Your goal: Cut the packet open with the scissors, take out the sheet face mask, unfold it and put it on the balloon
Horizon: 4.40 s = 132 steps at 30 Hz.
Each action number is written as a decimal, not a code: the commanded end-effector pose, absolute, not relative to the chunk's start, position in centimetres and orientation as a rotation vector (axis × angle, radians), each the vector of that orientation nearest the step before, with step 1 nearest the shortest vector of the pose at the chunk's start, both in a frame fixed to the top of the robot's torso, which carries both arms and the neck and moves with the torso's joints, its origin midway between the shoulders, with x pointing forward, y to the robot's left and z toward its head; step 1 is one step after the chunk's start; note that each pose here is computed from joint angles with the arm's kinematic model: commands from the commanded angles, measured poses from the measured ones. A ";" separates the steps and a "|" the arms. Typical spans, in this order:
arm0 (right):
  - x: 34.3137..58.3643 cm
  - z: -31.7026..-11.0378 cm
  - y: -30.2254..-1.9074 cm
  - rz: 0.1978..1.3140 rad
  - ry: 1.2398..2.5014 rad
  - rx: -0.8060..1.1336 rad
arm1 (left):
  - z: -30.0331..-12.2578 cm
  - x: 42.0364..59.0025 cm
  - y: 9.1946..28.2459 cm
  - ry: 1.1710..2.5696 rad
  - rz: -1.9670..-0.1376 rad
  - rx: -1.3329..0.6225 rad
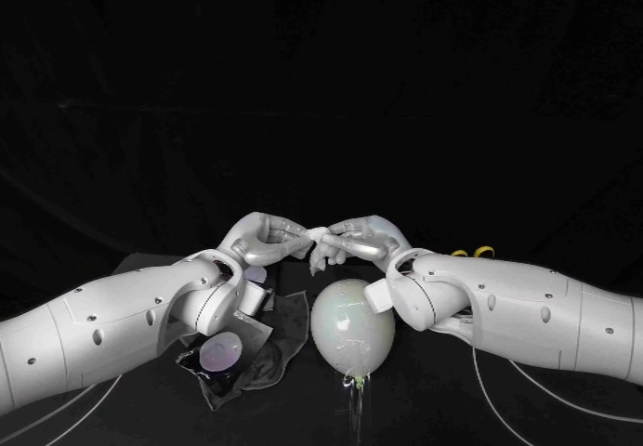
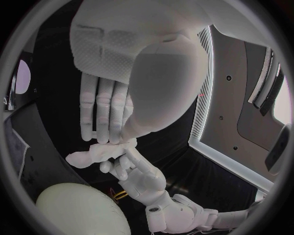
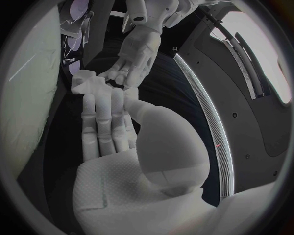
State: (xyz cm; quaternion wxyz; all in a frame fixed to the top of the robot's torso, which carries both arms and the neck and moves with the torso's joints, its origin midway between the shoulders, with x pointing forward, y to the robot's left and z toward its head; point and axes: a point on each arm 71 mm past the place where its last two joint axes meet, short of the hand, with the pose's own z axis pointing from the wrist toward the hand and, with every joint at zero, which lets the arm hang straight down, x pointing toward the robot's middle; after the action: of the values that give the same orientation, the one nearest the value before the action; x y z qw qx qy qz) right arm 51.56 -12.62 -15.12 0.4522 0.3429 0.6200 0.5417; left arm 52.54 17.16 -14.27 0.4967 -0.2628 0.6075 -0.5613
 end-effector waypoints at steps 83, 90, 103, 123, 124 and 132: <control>51.7 -14.3 -14.6 1.169 1.422 0.683 | -14.1 52.6 18.3 1.450 -1.329 -0.645; 51.4 -14.7 -14.0 1.190 1.520 0.626 | -14.1 52.6 18.3 1.450 -1.332 -0.649; 51.4 -14.9 -12.3 1.161 1.586 0.498 | -14.1 52.5 18.1 1.452 -1.339 -0.650; 51.6 -14.7 -11.5 1.162 1.533 0.518 | -14.1 52.3 17.7 1.457 -1.353 -0.648; 51.6 -14.7 -11.5 1.163 1.527 0.524 | -14.1 52.3 17.7 1.457 -1.353 -0.648; 51.6 -14.4 -11.9 1.163 1.473 0.557 | -14.1 52.4 17.8 1.457 -1.350 -0.650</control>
State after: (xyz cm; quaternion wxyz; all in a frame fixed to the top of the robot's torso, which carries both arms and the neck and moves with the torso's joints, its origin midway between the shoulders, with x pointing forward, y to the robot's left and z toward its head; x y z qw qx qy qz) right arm 51.64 -11.71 -14.73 0.5456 0.2296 0.6417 0.4876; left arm 52.38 17.92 -14.25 0.5026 -0.2695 0.6059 -0.5547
